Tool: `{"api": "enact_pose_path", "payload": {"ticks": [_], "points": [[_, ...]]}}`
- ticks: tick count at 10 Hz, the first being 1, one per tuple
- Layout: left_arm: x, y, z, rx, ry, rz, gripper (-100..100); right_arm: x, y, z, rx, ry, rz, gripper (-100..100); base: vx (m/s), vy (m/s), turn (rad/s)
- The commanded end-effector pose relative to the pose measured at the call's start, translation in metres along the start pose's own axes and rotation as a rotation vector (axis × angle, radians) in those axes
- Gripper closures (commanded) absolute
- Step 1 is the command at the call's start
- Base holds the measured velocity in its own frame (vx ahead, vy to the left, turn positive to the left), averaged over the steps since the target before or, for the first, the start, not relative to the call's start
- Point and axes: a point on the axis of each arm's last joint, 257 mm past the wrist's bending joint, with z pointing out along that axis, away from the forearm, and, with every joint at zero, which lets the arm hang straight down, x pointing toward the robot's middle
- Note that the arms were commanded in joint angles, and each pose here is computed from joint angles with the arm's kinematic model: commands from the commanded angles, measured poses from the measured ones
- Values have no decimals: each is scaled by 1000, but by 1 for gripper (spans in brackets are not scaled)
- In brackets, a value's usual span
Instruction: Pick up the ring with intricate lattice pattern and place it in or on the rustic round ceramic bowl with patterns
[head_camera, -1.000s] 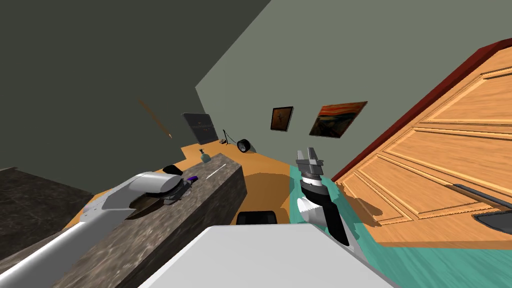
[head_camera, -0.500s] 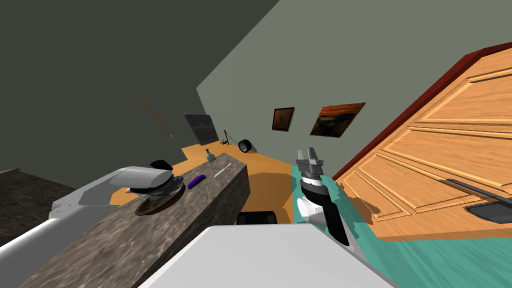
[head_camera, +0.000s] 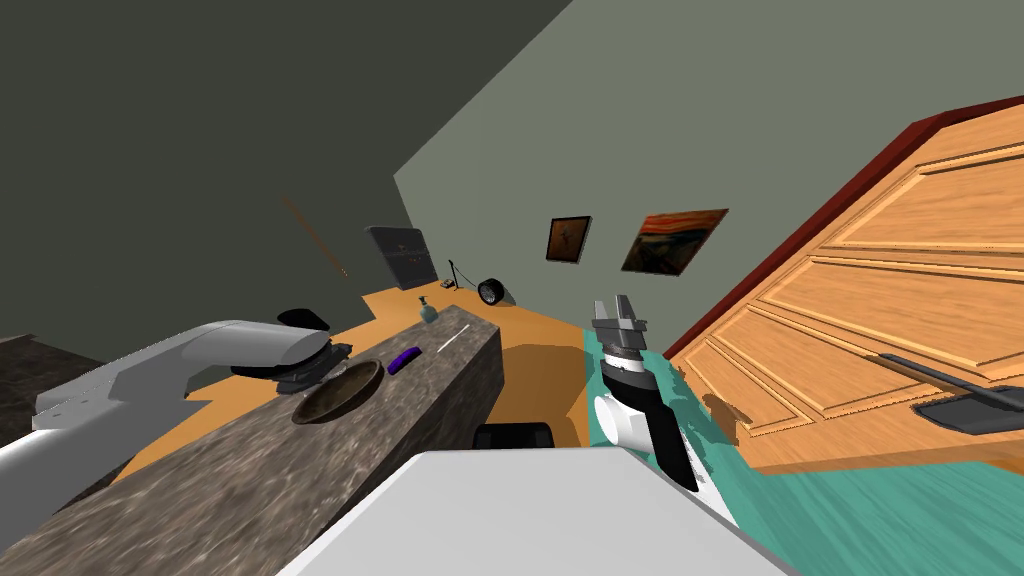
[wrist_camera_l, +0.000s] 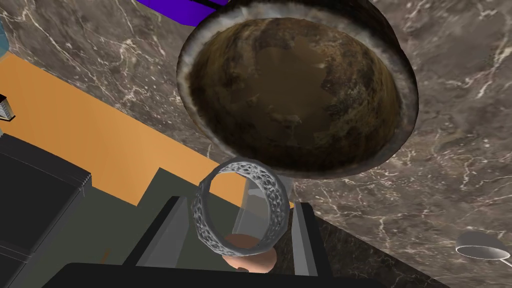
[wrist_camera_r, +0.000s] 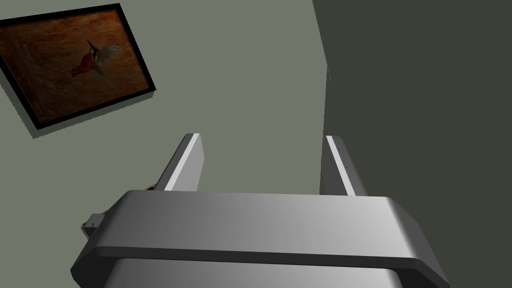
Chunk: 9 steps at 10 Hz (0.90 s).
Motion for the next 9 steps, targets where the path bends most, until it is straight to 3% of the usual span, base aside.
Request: {"api": "enact_pose_path", "payload": {"ticks": [1,5,6,7,9], "points": [[0,0,0,0,0,0,-100,0,0,0,0,0,0,0,0,0,0],[0,0,0,0,0,0,-100,0,0,0,0,0,0,0,0,0,0],[0,0,0,0,0,0,0,0,0,0,0,0,0,0,0,0,0],[-1,-4,-12,3,2,2,-100,0,0,0,0,0,0,0,6,-7,21],[-3,-7,-24,7,3,6,-100,0,0,0,0,0,0,0,7,-8,24]]}}
